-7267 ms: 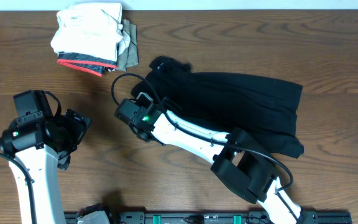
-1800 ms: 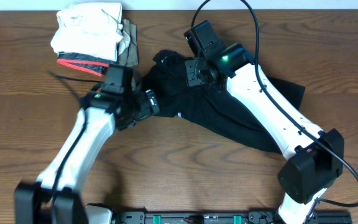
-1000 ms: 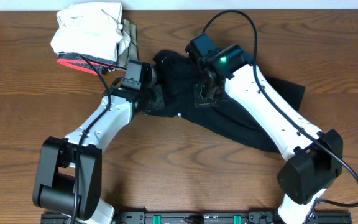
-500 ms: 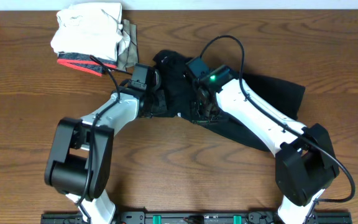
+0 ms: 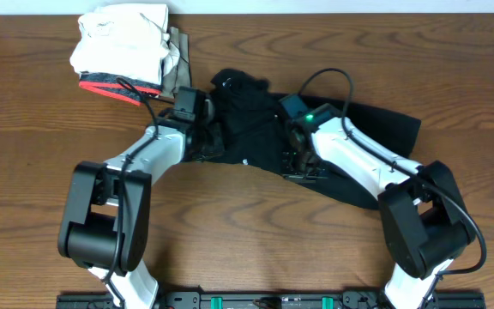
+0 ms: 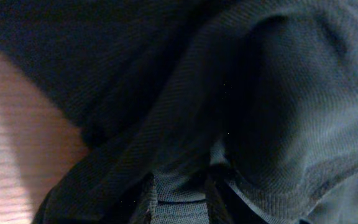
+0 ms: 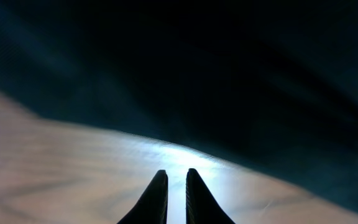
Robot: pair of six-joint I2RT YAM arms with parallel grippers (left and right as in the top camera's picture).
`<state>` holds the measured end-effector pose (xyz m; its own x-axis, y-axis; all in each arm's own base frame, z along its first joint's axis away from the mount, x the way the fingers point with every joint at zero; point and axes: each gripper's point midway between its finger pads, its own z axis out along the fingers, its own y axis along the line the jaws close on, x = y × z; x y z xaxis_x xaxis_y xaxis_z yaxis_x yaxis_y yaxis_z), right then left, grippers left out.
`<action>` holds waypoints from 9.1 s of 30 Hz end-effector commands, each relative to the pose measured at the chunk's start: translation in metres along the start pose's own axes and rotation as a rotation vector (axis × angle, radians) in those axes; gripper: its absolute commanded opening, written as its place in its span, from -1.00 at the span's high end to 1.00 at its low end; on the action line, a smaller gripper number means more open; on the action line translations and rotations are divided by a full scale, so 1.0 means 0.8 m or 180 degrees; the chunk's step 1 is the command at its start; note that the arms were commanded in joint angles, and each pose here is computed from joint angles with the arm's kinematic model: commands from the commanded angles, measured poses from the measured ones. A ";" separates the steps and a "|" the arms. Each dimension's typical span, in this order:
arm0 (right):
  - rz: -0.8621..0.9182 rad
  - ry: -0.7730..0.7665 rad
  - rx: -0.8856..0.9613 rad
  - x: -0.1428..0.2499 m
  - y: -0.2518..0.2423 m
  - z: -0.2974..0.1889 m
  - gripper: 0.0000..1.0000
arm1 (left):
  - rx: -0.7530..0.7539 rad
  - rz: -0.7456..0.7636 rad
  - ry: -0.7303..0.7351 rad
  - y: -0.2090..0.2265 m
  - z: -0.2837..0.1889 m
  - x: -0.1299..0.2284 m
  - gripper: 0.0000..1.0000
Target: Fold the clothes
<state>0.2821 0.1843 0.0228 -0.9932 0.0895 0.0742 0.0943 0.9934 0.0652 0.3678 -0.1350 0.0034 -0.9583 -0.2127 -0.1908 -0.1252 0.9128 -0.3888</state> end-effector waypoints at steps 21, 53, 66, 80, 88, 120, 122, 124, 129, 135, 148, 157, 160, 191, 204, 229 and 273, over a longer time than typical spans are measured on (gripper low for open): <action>0.0714 0.0236 0.0492 0.007 -0.126 0.038 0.68 | -0.0810 -0.0511 0.0470 0.109 -0.014 0.041 0.40; 0.1370 0.0058 0.0157 -0.053 -0.256 0.015 0.34 | -0.1058 -0.1351 0.1281 0.117 -0.080 0.127 0.43; 0.0683 -0.0099 -0.0941 -0.092 -0.167 -0.093 0.66 | -0.0814 -0.1076 0.0379 0.085 -0.163 0.086 0.40; -0.0425 -0.0014 -0.1726 -0.031 0.077 -0.108 -0.19 | -0.0807 -0.1107 0.0093 0.083 -0.194 0.082 -0.54; 0.0186 -0.0231 -0.1106 -0.001 0.126 -0.080 -0.19 | -0.0972 -0.1315 0.0271 0.105 -0.204 0.102 -0.55; 0.0533 -0.0452 -0.1140 0.002 0.142 -0.014 -0.50 | -0.1026 -0.1194 0.0465 0.109 -0.209 0.119 -0.57; 0.0511 -0.0482 -0.1224 -0.003 0.150 -0.013 -0.50 | -0.1027 -0.1194 0.0466 0.109 -0.209 0.119 -0.57; 0.0496 -0.0489 -0.1290 -0.009 0.158 -0.006 -0.51 | -0.1027 -0.1193 0.0466 0.109 -0.209 0.119 -0.57; 0.0488 -0.0387 -0.1304 -0.007 0.162 0.012 -0.45 | -0.1036 -0.1197 0.0488 0.110 -0.209 0.121 -0.57; 0.0449 -0.0431 -0.1398 -0.012 0.171 0.009 -0.37 | -0.1027 -0.1192 0.0464 0.109 -0.209 0.118 -0.57; 0.0384 -0.0388 -0.1602 -0.012 0.186 0.001 0.14 | -0.1022 -0.1188 0.0451 0.109 -0.208 0.117 -0.57; 0.0277 -0.0719 -0.1974 -0.039 0.216 -0.023 0.78 | -0.1022 -0.1188 0.0453 0.109 -0.208 0.117 -0.57; 0.0275 -0.0927 -0.2077 -0.055 0.224 -0.033 0.85 | -0.1022 -0.1187 0.0452 0.109 -0.208 0.117 -0.57; 0.0151 -0.0651 -0.1419 0.015 0.193 -0.048 -0.31 | -0.0861 -0.0901 0.0467 0.100 -0.206 0.113 -0.57; 0.0251 -0.0539 -0.1312 0.010 0.208 0.018 -0.29 | -0.0873 -0.0908 0.0499 0.101 -0.207 0.117 -0.57; 0.0278 -0.1072 -0.1670 -0.032 0.239 -0.010 0.98 | -0.0874 -0.0905 0.0497 0.101 -0.207 0.116 -0.57; 0.1159 -0.0519 0.0010 -0.001 -0.167 -0.119 -0.89 | 0.0028 0.0160 0.0557 -0.059 -0.122 0.117 -0.57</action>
<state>0.2832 0.0599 0.1211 -0.8916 0.4428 -0.0942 0.4339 0.8952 0.1011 0.2590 -0.1580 0.1090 -0.9911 -0.0741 -0.1108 -0.0235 0.9154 -0.4018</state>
